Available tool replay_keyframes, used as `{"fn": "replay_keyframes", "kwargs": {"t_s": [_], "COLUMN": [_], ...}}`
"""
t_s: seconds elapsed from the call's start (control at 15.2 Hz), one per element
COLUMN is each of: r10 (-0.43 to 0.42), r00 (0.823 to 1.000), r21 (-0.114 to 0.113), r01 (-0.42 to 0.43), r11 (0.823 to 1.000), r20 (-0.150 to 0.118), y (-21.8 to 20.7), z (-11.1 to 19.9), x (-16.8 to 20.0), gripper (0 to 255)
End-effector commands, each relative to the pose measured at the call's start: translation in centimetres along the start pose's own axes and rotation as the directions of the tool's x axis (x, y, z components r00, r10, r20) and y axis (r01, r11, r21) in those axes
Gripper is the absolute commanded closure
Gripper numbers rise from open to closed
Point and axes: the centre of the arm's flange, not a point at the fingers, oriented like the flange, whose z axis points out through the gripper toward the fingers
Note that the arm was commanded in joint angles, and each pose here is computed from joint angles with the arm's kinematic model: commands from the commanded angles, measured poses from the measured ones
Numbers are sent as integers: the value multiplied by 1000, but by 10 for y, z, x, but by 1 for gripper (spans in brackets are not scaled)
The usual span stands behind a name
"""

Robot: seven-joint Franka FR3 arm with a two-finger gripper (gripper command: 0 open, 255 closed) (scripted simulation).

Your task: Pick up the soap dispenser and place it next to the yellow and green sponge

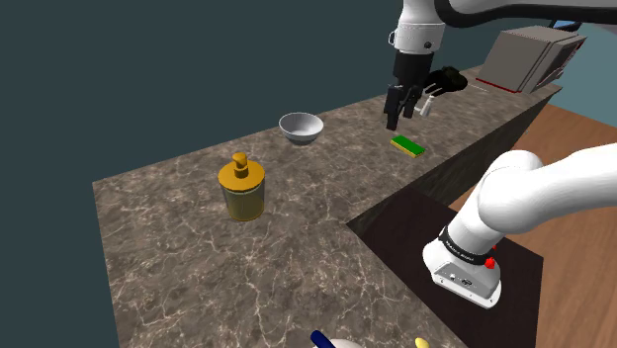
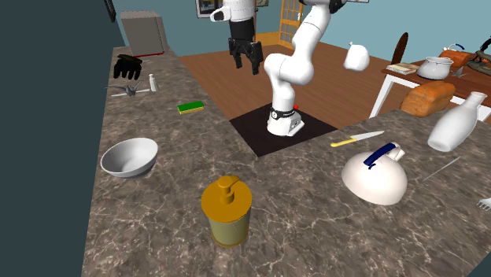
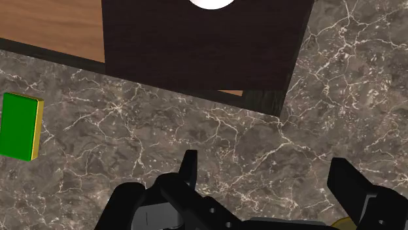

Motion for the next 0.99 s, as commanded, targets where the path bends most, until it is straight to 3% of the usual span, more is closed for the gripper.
{"fn": "replay_keyframes", "kwargs": {"t_s": [0.0, 0.92], "r10": [0, -2], "r00": [1000, 1000], "r21": [0, -13], "r01": [0, 2], "r11": [1000, 1000], "r20": [0, -16], "y": [0, -124], "z": [0, 32], "x": [0, 132], "gripper": [0, 0]}}
